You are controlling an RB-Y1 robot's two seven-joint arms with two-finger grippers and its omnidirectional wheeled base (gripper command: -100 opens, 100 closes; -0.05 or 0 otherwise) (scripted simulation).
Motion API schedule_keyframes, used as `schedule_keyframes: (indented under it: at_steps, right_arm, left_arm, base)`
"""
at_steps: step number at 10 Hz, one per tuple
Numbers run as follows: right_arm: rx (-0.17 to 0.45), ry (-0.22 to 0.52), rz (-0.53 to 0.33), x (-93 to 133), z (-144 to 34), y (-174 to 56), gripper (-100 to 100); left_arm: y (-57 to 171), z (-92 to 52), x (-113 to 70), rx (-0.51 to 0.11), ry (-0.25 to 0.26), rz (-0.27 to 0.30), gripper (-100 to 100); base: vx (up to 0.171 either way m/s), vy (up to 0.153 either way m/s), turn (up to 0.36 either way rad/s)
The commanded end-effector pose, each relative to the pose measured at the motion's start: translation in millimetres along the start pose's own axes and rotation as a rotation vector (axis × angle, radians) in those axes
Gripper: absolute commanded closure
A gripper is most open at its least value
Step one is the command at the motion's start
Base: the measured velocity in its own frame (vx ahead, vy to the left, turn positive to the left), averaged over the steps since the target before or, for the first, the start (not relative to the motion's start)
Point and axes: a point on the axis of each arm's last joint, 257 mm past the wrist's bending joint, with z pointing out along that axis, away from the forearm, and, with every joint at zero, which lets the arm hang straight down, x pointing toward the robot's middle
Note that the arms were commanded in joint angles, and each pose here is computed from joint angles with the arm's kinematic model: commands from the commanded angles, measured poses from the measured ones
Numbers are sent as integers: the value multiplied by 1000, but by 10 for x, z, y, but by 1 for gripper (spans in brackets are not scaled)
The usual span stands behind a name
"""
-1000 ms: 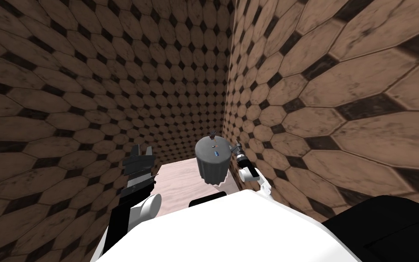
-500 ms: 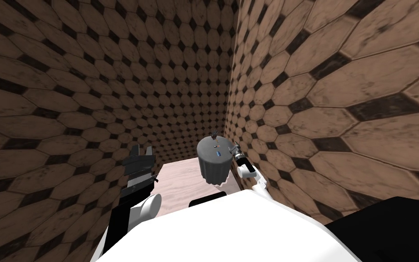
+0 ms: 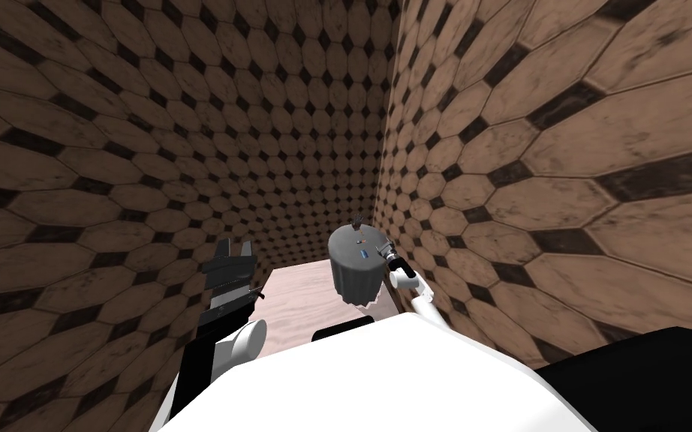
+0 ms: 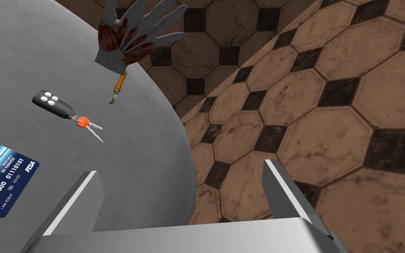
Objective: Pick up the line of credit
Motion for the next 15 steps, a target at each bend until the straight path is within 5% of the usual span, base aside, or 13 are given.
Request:
schedule_keyframes:
  at_steps: [1, 15]
  right_arm:
    - [22, -24, 27, -61, 16, -67, -100]
    - [281, -388, 399, -1022, 245, -926, -100]
  left_arm:
    - [0, 0, 0, 0, 0, 0, 0]
    - [0, 0, 0, 0, 0, 0, 0]
  base:
    - [11, 20, 15]
    - [22, 26, 20]
